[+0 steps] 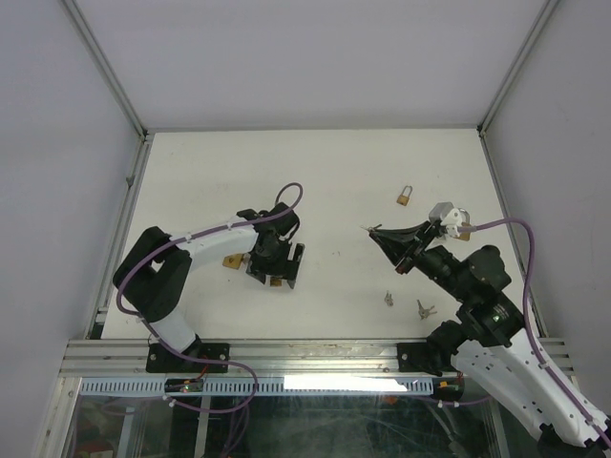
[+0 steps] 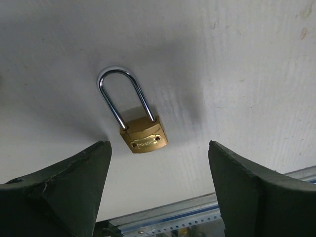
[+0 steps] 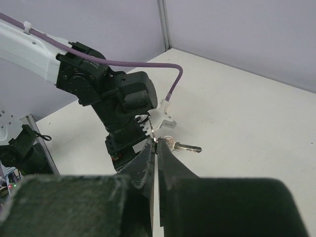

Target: Unlock with the key

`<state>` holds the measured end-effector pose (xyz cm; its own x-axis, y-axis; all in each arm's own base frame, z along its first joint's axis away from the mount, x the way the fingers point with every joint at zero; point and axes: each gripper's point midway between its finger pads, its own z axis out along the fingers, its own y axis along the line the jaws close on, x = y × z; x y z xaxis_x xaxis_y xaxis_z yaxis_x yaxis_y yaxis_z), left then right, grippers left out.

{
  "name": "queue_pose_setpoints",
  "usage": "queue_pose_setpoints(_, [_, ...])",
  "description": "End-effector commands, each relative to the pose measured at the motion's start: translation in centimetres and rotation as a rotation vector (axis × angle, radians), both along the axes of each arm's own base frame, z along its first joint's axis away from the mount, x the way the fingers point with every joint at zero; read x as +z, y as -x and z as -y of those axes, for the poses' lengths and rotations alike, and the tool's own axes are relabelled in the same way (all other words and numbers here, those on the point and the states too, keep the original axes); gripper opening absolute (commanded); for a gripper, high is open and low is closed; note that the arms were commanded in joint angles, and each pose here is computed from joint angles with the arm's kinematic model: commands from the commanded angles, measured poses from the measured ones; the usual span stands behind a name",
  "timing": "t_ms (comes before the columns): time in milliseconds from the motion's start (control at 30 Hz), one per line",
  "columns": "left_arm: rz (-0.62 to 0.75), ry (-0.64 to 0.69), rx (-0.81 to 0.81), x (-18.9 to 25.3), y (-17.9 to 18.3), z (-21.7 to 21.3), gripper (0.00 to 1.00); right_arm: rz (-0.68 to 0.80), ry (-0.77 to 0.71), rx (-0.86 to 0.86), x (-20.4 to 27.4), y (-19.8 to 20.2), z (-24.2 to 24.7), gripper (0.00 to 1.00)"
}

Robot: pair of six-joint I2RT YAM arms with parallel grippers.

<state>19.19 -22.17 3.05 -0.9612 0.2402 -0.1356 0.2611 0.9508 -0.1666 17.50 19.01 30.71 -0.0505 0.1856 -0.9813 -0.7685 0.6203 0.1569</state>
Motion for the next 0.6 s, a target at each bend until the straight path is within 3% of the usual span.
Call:
queue_pose_setpoints(0, [0.030, 0.059, 0.097, -0.1, -2.1, 0.9, 0.78, 0.035, -0.029, -0.012, 1.4, 0.3, 0.5, 0.00])
queue_pose_setpoints(200, [0.013, 0.040, 0.108, -1.0, -1.3, 0.0, 0.49, 0.046, -0.030, -0.034, 1.7, 0.3, 1.0, 0.00])
queue_pose_setpoints(367, [0.019, 0.041, 0.105, -1.1, -1.4, 0.0, 0.38, 0.057, -0.016, -0.039, 1.9, 0.1, 1.0, 0.00])
queue_pose_setpoints(567, [0.012, 0.054, 0.076, -1.2, -1.1, 0.1, 0.00, 0.060, -0.012, -0.039, 2.0, 0.1, 1.0, 0.00])
